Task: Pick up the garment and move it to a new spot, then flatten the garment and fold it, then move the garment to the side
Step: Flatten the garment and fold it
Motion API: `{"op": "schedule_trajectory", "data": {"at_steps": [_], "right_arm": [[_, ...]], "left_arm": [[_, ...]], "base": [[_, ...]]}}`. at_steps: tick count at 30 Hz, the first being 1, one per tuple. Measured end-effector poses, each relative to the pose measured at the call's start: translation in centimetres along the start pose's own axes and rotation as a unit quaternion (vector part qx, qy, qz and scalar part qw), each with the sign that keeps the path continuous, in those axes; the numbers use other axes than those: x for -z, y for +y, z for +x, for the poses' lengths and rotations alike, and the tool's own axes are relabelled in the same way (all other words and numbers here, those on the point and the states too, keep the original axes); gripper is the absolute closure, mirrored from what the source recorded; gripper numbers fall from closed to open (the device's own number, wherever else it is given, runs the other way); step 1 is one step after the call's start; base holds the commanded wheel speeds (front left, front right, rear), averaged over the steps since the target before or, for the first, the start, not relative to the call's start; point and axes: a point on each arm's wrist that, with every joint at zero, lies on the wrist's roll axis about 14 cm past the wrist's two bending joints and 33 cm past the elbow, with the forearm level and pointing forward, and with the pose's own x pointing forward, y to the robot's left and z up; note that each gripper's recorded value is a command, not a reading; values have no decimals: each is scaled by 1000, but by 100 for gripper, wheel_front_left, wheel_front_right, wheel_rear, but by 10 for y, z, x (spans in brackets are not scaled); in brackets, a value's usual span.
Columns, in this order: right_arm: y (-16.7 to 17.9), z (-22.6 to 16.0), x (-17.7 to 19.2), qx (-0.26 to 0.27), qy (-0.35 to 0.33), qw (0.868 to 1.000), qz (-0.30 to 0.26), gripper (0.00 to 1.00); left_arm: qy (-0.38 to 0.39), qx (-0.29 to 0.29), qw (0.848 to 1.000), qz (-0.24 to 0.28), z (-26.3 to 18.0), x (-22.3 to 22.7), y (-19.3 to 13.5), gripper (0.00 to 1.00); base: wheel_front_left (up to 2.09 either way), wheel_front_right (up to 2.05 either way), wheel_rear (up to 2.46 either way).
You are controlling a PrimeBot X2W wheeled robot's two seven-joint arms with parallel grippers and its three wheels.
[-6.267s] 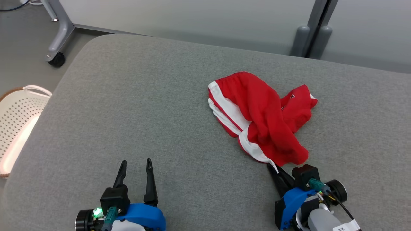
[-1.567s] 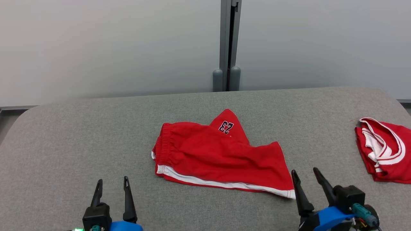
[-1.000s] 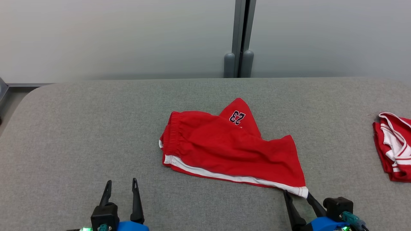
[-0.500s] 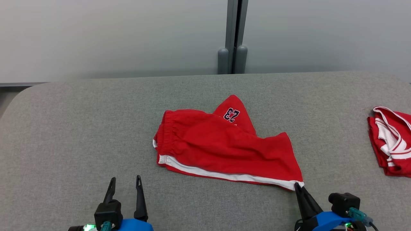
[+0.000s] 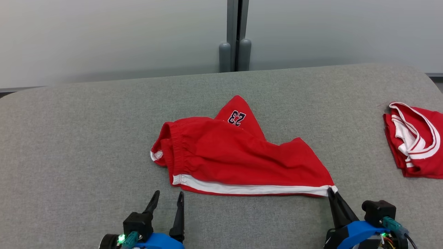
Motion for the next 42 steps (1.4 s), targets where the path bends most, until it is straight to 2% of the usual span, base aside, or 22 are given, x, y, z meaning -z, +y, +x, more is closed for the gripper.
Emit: {"op": "schedule_trajectory", "data": {"at_steps": [5,14,28,29,30,31,32,36,42], "right_arm": [[-7,3,1,8,3,1000,-6,100],[-10,8,5,12,10,1000,-8,100],[-14,10,0,17,4,1000,-8,100],[-14,11,0,17,3,1000,-8,100],[-14,11,-1,17,2,1000,-8,100],[-14,11,-2,17,1,1000,-8,100],[-14,12,-3,17,-1,1000,-8,100],[-16,11,-13,20,-17,1000,-7,100],[-13,5,-50,18,-75,997,0,100]], "left_arm": [[25,30,999,-16,13,11,-9,0],[32,50,998,-13,40,9,-11,0],[56,65,996,-20,43,24,-21,0],[57,65,996,-19,44,24,-21,11],[58,65,996,-19,44,25,-21,63],[59,64,996,-18,44,25,-21,85],[59,63,996,-18,45,25,-20,100],[42,58,997,-10,46,13,-19,100],[-5,55,998,-4,31,-14,-18,100]], "base": [[0,0,0],[0,0,0],[0,0,0],[0,0,0],[0,0,0],[0,0,0],[0,0,0],[0,0,0],[0,0,0]]}}
